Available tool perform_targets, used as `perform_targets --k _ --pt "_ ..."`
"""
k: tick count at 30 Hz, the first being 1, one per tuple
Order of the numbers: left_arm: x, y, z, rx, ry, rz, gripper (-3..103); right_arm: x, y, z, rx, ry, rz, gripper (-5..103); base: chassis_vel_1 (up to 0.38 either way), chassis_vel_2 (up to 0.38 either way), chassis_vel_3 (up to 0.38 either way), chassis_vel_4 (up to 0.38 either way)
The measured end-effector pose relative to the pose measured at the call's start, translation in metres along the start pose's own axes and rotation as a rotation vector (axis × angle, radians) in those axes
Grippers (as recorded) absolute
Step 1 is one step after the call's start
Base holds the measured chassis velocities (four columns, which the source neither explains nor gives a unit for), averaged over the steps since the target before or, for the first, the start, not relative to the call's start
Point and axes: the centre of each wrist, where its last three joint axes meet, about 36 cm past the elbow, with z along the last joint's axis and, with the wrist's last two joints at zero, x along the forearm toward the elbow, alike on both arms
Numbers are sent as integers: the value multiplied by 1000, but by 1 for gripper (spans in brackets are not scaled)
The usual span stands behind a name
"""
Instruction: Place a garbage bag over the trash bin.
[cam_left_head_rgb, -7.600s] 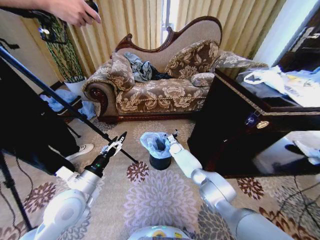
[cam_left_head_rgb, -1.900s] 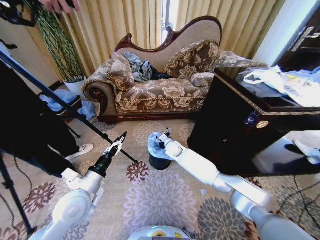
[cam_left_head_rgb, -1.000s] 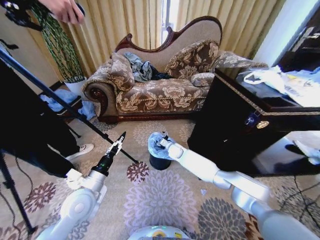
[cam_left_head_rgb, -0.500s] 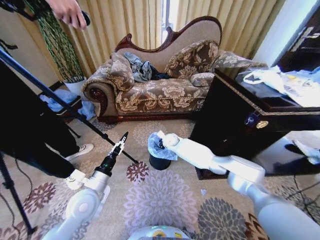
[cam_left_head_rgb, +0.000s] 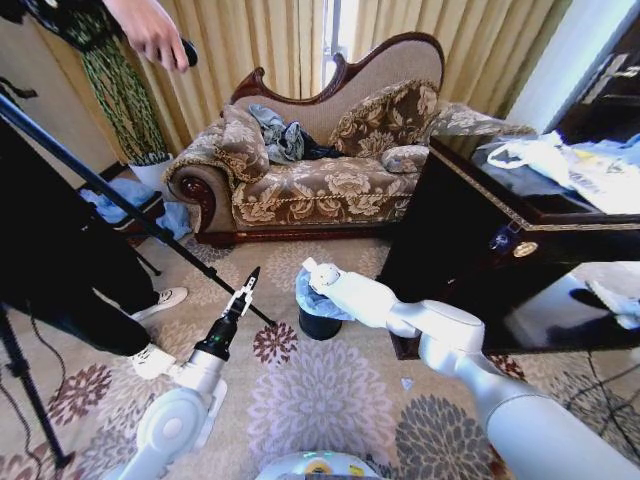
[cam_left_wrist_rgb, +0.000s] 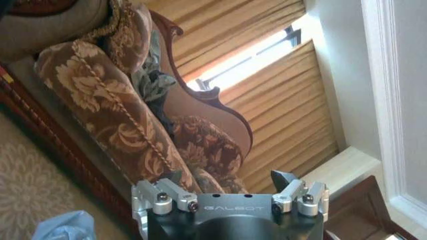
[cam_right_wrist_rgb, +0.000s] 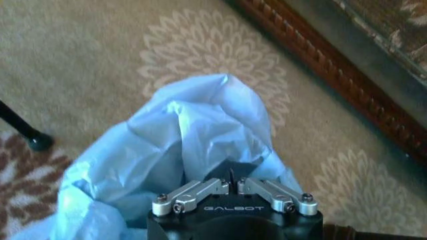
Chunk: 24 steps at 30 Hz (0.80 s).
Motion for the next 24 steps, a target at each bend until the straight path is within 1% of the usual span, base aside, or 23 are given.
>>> perform_targets --k 4,9,17,18,19,24 --pt "1 -1 3 8 -1 0 93 -6 2 4 23 27 5 0 0 0 0 0" --pt "3 -1 6 13 -8 4 93 -21 11 24 61 72 17 0 0 0 0 0" --pt "3 -1 7 17 -11 8 92 -28 11 35 72 110 32 0 0 0 0 0" --pt "3 -1 8 19 -9 9 92 -29 10 37 81 117 38 0 0 0 0 0" --pt "1 0 10 25 -12 11 92 -30 7 41 113 130 45 0 0 0 0 0" --pt "0 4 10 23 -18 5 92 -34 9 51 145 153 35 0 0 0 0 0"
